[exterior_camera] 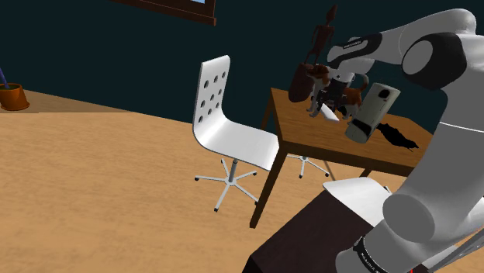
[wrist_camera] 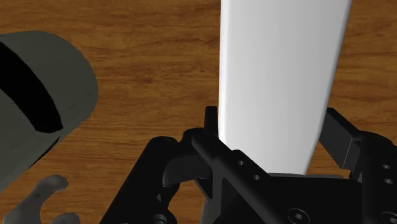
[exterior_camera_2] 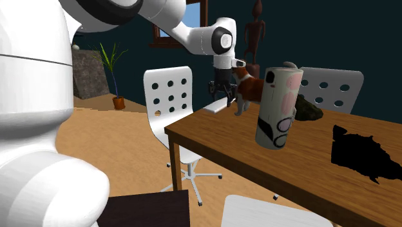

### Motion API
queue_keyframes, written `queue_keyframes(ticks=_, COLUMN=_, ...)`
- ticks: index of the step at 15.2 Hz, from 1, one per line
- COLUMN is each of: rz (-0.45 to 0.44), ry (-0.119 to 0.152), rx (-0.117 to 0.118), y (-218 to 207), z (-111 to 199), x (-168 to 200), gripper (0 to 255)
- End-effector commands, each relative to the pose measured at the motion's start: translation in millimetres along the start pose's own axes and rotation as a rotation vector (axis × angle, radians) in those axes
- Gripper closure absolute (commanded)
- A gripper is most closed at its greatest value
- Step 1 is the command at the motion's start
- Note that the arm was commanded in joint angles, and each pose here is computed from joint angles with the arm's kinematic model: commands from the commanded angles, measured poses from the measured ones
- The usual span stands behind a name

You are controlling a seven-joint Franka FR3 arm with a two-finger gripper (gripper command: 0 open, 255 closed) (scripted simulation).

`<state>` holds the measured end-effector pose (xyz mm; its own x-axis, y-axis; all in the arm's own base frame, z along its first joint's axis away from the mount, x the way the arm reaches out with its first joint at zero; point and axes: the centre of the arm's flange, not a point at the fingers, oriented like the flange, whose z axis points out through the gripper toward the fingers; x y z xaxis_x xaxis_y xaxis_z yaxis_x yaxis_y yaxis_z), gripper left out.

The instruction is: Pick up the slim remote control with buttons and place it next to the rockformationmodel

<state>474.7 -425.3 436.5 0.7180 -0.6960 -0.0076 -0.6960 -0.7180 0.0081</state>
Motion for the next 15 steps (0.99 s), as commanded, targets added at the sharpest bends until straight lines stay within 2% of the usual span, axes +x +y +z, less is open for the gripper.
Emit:
queue_keyframes(ticks=1, rz=-0.001, ry=0.000, rx=0.000, y=26, z=-1, x=-4, gripper=255)
queue_keyframes(ticks=15, rz=-0.001, ry=0.000, rx=0.000, y=208, z=0, x=-38, gripper=255)
